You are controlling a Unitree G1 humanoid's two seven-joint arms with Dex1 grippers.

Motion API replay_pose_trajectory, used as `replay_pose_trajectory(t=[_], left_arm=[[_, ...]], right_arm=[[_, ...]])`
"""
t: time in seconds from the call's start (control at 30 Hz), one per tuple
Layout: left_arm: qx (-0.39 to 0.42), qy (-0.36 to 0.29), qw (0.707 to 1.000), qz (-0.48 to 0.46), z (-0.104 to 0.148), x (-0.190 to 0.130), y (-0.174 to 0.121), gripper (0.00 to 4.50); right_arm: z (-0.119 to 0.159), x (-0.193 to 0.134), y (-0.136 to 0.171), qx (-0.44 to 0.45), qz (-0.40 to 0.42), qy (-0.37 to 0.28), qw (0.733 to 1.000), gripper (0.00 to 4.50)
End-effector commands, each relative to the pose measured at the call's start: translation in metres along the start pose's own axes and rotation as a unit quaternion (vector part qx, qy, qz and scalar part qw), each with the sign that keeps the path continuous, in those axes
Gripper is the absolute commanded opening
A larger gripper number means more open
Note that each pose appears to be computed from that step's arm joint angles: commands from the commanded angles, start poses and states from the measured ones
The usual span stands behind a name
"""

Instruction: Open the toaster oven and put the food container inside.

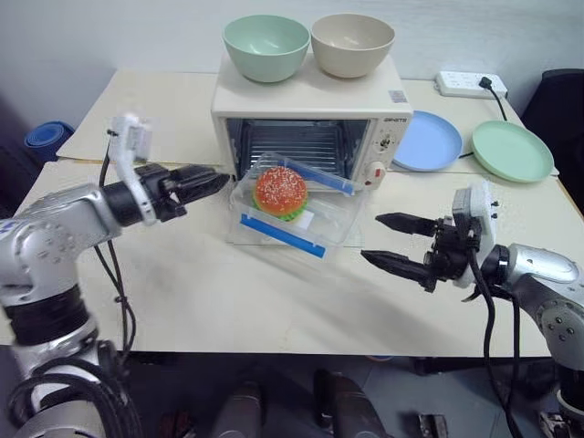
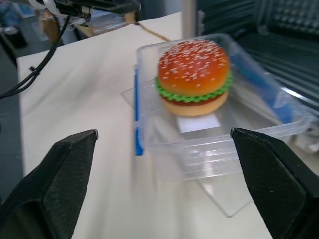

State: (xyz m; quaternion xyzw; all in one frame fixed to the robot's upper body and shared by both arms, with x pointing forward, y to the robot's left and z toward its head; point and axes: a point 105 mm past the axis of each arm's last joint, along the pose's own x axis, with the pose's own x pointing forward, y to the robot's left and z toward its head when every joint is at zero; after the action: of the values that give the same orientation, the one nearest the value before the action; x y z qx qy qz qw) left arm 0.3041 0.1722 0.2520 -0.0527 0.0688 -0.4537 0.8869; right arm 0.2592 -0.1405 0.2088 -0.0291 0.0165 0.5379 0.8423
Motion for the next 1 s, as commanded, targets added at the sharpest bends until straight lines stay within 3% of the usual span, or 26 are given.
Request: replay_pose_trajectory(t=[0.03, 0.17, 0.33, 0.47, 0.57, 0.7, 0.87, 1.0], left_arm=[[0.032, 0.034, 0.993, -0.109, -0.009, -0.004, -0.027, 1.33], [0.07, 0.105, 0.982, -0.139, -0.039, 0.0, -0.027, 0.11], [0.104, 0.13, 0.974, -0.152, -0.058, 0.015, -0.02, 0.0], [0.112, 0.14, 0.973, -0.145, -0.067, 0.03, -0.012, 0.0], [0.115, 0.138, 0.975, -0.13, -0.07, 0.045, -0.005, 0.0], [0.108, 0.123, 0.98, -0.116, -0.074, 0.059, -0.004, 0.0], [0.107, 0.094, 0.987, -0.077, -0.072, 0.076, 0.001, 0.0], [0.108, 0.056, 0.993, -0.005, -0.057, 0.085, 0.023, 0.0]], right_arm=[[0.006, 0.0, 0.016, -0.004, 0.035, -0.006, 0.999, 3.03], [-0.005, 0.015, 0.021, 0.013, 0.041, -0.007, 0.999, 1.63], [-0.018, 0.034, 0.023, 0.019, 0.048, -0.001, 0.999, 0.01], [-0.035, 0.049, 0.017, 0.013, 0.035, 0.018, 0.999, 0.01], [-0.047, 0.064, -0.011, -0.008, -0.038, 0.035, 0.999, 0.01], [-0.039, 0.072, -0.049, 0.011, -0.12, -0.002, 0.993, 0.01], [-0.029, 0.087, -0.059, -0.002, -0.127, -0.022, 0.992, 0.01], [-0.024, 0.099, -0.064, -0.005, -0.129, -0.036, 0.991, 0.01]])
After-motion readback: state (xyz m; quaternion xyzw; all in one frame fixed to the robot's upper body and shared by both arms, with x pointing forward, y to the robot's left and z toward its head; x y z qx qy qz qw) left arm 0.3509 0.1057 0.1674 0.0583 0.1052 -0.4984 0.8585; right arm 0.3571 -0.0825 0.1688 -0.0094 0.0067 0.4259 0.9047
